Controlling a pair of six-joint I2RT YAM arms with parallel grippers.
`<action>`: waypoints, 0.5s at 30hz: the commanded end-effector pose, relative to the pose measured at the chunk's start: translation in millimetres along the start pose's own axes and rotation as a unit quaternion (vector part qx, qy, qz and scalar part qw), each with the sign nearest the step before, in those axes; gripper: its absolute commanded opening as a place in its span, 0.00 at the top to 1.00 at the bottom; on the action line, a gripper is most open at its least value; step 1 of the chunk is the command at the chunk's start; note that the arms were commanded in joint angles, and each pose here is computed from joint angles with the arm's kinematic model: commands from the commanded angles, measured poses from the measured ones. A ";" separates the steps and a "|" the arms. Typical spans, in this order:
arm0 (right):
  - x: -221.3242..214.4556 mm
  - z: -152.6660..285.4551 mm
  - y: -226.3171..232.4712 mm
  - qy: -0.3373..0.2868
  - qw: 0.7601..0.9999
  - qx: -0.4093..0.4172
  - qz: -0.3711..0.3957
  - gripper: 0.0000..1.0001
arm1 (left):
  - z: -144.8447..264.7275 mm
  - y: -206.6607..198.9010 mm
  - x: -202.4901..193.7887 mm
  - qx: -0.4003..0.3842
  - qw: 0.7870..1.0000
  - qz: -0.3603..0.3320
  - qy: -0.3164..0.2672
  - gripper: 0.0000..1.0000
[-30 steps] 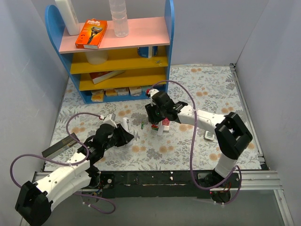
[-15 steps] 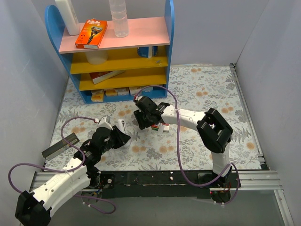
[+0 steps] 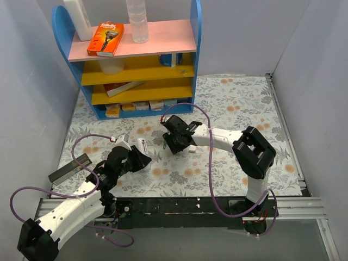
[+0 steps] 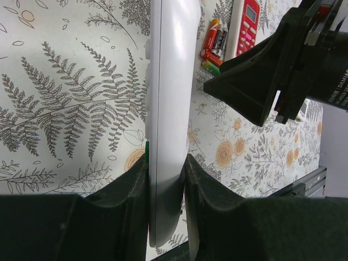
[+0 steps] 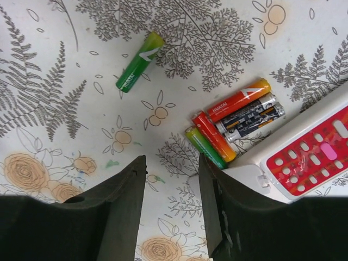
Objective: Load the batteries into the remote control
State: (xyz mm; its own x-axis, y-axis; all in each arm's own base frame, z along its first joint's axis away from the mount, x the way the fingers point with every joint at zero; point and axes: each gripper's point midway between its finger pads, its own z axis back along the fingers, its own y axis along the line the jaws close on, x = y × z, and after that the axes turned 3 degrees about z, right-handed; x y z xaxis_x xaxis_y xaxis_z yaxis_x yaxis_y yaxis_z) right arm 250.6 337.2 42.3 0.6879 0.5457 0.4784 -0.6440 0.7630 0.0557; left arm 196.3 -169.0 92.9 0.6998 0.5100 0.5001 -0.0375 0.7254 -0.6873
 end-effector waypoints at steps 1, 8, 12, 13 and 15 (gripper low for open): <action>9.9 9.8 -12.7 -0.022 1.000 -0.012 0.009 0.50 | 1.2 -9.3 6.9 -0.018 1.000 -0.005 -0.011 1.00; 10.3 2.2 -16.3 -0.019 1.000 -0.010 0.023 0.52 | 2.2 -9.2 6.8 -0.019 1.000 -0.003 -0.011 1.00; 7.5 -1.7 -11.0 -0.012 0.999 0.009 0.041 0.55 | 1.6 -8.8 6.9 -0.017 1.000 -0.004 -0.011 1.00; 6.1 -2.2 -7.6 -0.010 0.999 0.018 0.045 0.55 | 1.4 -8.8 6.9 -0.017 1.000 -0.004 -0.011 1.00; 2.6 -3.5 -5.4 -0.004 0.998 0.030 0.055 0.57 | 1.0 -8.6 6.7 -0.016 1.000 -0.005 -0.010 1.00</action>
State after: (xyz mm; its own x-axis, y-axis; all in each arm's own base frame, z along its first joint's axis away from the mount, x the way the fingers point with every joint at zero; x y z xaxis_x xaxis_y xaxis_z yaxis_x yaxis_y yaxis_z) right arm 259.9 327.2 39.4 0.6535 0.5874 0.4773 -0.6805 0.7322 0.0306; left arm 196.6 -170.1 94.8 0.6988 0.5108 0.5008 -0.0309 0.7210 -0.6922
